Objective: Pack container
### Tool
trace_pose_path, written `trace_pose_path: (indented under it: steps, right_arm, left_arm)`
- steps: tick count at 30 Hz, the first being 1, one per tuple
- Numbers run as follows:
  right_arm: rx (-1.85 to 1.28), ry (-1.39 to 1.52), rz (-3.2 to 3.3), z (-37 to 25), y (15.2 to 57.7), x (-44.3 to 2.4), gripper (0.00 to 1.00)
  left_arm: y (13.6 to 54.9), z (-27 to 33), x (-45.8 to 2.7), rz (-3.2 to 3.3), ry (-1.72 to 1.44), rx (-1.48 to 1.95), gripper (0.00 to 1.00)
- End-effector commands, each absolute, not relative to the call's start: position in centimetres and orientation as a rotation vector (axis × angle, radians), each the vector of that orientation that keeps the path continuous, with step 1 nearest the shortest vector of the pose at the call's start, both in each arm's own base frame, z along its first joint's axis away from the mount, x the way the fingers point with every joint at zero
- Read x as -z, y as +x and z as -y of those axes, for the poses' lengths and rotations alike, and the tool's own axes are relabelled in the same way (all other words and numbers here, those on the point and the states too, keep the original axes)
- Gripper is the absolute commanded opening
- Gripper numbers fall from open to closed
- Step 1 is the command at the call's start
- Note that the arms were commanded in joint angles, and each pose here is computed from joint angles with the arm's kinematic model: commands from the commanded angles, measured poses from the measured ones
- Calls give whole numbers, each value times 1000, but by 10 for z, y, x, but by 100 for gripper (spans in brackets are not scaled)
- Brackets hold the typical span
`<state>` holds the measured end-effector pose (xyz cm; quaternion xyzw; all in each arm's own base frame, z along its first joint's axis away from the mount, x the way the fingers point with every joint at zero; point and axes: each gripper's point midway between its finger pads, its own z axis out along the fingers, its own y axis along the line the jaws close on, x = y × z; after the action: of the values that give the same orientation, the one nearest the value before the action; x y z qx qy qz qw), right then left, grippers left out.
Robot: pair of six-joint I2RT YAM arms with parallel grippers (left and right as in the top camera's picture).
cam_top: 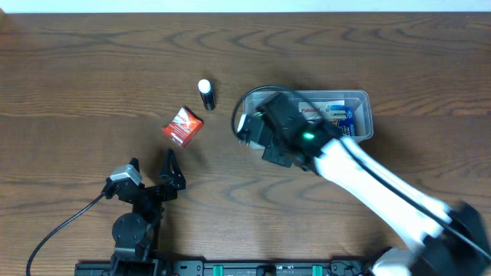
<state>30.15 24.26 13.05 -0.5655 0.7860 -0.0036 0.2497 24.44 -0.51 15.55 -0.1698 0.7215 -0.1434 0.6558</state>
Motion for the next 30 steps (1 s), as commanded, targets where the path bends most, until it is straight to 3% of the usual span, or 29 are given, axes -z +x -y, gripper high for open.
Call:
trace_pose_path:
  steps: [1,6,9,12,13,14,15,21,30]
  right_arm:
    - [-24,-1253,-2120,-221,316,-195,1]
    - [18,-784,-2199,-133,339,-245,1]
    - [70,-475,-2256,-65,348,-259,6]
    - [134,-157,-2310,6,348,-260,56]
    - [150,-95,-2322,22,346,-258,64]
    - [180,-7,-2342,45,342,-255,86]
    - [196,33,-2352,57,339,-253,99]
    - [273,232,-2383,113,326,-244,99]
    - [283,263,-2383,122,324,-243,99]
  left_arm:
    - [244,-1,-138,-1679,-401,275,98]
    - [244,-1,-138,-1679,-402,275,98]
    - [244,-1,-138,-1679,-401,275,98]
    - [244,-1,-138,-1679,-401,275,98]
    - [244,-1,-138,-1679,-402,275,98]
    - [244,-1,-138,-1679,-401,275,98]
    - [244,-1,-138,-1679,-402,275,98]
    - [244,-1,-138,-1679,-401,275,98]
    - [244,-1,-138,-1679,-402,275,98]
